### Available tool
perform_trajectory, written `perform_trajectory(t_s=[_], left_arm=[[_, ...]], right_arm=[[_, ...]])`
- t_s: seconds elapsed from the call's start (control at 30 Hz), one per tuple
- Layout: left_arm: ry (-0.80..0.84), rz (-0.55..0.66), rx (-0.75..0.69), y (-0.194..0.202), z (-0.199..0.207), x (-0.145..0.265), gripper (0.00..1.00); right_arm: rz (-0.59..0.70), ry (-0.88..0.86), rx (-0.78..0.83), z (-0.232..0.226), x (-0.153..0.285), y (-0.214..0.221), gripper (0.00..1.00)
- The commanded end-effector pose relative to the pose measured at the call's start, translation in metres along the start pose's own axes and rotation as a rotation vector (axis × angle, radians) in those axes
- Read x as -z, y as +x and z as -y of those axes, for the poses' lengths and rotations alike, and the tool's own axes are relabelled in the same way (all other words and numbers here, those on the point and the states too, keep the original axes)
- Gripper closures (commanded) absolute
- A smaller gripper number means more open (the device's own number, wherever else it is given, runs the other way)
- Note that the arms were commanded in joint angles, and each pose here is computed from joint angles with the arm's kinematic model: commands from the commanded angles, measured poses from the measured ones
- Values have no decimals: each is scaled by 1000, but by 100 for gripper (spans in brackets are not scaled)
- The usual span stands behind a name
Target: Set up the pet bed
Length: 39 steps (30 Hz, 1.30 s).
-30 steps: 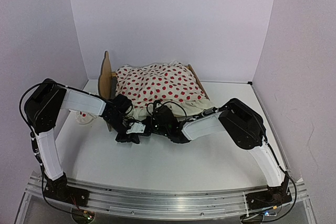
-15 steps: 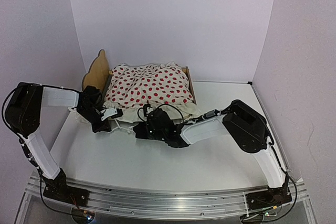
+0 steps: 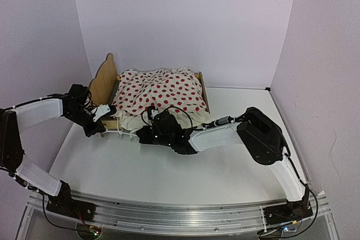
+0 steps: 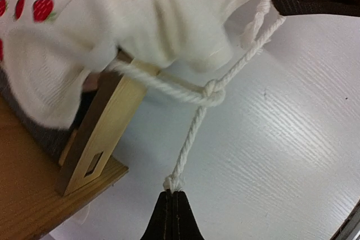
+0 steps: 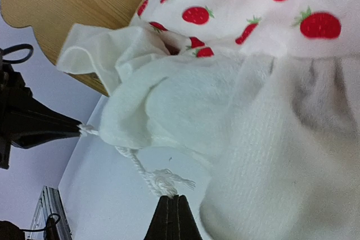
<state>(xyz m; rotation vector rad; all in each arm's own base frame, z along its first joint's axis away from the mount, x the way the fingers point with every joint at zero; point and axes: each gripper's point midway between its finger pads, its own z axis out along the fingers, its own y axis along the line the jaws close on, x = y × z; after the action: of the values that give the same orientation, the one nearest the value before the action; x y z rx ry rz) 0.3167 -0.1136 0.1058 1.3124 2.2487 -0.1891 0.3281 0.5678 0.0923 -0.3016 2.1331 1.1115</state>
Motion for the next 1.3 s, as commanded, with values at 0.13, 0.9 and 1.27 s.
perform_trajectory(t_s=[0.13, 0.9, 1.27], left_arm=[[-305, -46, -27, 29, -63, 33, 100], [-621, -45, -33, 32, -141, 76, 100], [-275, -56, 18, 59, -65, 29, 100]], right_arm=[[24, 32, -71, 25, -38, 19, 100], [96, 149, -244, 75, -55, 42, 100], [-20, -1, -76, 27, -28, 43, 79]])
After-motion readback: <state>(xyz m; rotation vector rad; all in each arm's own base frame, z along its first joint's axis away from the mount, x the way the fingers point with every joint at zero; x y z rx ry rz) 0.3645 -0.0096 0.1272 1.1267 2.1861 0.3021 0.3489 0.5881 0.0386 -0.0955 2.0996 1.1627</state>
